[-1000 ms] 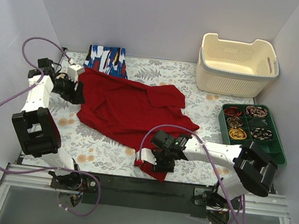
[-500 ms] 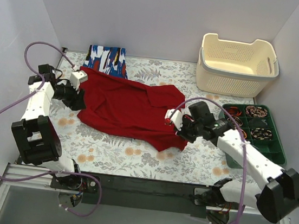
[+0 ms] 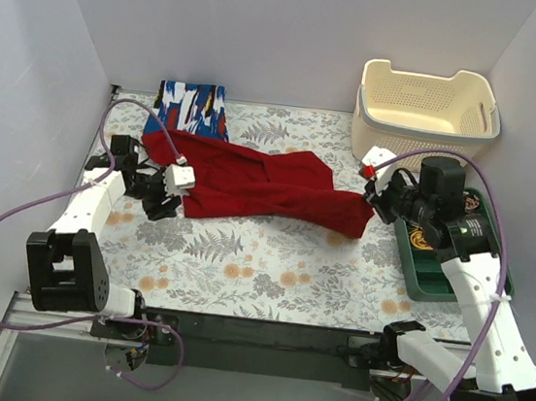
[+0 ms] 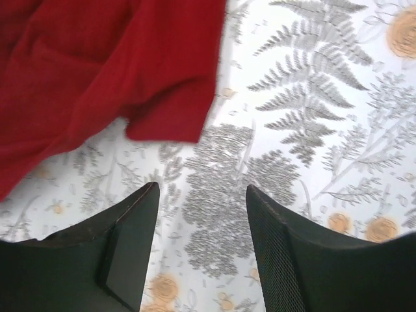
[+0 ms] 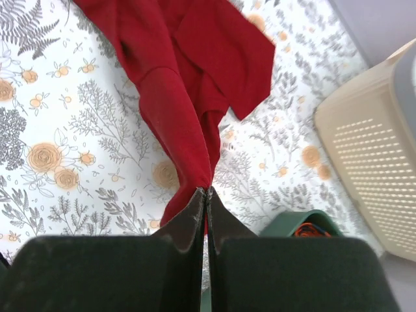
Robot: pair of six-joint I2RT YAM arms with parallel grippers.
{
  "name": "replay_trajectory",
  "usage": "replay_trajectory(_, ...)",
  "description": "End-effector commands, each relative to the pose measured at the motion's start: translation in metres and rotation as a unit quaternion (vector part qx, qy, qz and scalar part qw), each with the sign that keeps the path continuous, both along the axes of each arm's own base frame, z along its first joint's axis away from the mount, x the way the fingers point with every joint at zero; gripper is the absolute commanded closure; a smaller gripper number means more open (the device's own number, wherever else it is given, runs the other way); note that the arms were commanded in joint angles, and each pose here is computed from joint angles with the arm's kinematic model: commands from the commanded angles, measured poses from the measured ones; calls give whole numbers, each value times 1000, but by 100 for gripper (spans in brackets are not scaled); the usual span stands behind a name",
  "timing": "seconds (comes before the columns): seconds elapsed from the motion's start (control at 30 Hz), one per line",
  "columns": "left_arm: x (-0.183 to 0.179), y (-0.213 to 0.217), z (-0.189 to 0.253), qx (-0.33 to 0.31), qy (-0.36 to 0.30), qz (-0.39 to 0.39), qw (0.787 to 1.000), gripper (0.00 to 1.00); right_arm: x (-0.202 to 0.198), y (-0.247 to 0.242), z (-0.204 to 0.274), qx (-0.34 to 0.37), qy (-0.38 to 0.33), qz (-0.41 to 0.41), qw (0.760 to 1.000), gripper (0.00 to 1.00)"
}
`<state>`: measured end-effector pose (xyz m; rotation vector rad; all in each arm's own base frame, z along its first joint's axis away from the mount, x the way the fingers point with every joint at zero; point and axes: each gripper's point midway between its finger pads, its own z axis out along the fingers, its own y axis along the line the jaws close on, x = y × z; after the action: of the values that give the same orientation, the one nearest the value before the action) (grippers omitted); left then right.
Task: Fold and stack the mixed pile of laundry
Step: Flatten out the T-shirt at the center of the board.
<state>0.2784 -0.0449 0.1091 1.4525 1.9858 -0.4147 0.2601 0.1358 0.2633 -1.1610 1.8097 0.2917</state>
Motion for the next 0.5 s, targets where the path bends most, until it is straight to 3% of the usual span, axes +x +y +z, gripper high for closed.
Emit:
replay_trajectory(0.0,61,2,22,-9,-66,28,997,45,-10,-6,17,1,-15,-6,1000,99)
replay_trajectory(0.13,105,12,24,-11,-73,80,994,47,-12,-8,16,0,-13,-9,1000,99)
replay_trajectory(0.33,129,23,-12,25,-80,53,995,48,-9,-11,17,1,-9,-24,1000,99)
replay_trajectory(0.47,133,19,-30,50,-106,-11,993,48,-7,-10,28,9,-13,-30,999,99)
